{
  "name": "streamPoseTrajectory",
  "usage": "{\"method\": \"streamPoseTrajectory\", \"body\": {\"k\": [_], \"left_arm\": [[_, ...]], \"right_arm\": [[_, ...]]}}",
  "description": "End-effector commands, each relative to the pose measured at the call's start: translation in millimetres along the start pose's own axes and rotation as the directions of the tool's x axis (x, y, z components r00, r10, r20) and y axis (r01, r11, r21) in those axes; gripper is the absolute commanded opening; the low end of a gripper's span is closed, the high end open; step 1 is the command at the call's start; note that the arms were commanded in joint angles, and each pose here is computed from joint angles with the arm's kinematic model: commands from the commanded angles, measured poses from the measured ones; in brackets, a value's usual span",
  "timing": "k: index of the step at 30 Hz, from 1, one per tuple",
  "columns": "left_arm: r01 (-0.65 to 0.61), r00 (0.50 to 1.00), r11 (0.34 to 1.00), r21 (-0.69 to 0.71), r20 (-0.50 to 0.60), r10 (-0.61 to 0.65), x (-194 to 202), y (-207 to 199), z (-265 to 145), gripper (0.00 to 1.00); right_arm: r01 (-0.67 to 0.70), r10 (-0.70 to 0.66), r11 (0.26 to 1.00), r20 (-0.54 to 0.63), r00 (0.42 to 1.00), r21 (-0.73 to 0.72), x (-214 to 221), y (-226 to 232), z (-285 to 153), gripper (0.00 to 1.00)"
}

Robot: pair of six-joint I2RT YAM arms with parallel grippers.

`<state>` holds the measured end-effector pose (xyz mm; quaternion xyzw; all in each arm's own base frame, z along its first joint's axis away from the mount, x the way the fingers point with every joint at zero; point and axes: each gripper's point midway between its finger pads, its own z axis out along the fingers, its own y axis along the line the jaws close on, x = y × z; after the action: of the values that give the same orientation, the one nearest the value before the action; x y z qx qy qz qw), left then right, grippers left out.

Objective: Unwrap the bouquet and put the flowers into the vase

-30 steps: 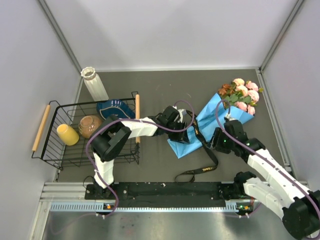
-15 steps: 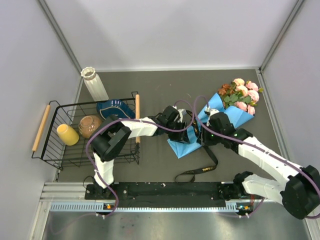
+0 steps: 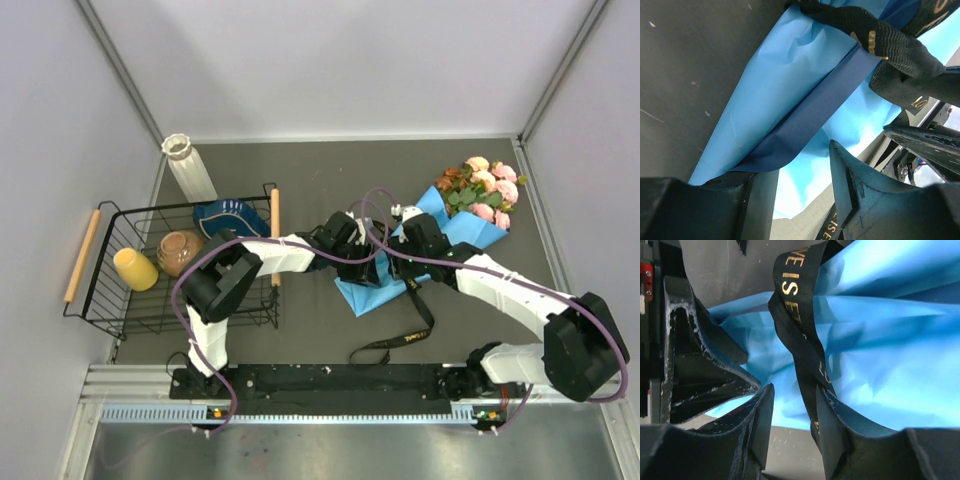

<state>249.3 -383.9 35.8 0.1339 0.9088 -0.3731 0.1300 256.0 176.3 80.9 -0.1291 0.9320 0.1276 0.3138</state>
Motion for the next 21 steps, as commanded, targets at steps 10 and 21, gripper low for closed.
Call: {"method": "streamPoseTrajectory", "body": {"k": [10, 21], "left_arm": [[-0.01, 0.999, 1.0, -0.025, 0.042, 0.011, -6, 10, -2, 0.5], [-0.013, 0.999, 1.0, -0.027, 0.047, 0.014, -6, 10, -4, 0.51]], "right_arm": [[0.156, -0.169, 0.983, 0.138, 0.976, 0.099, -35, 9, 12, 0.47], [0.175, -0.198, 0.971, 0.14, 0.97, 0.165, -29, -3, 26, 0.43]]}}
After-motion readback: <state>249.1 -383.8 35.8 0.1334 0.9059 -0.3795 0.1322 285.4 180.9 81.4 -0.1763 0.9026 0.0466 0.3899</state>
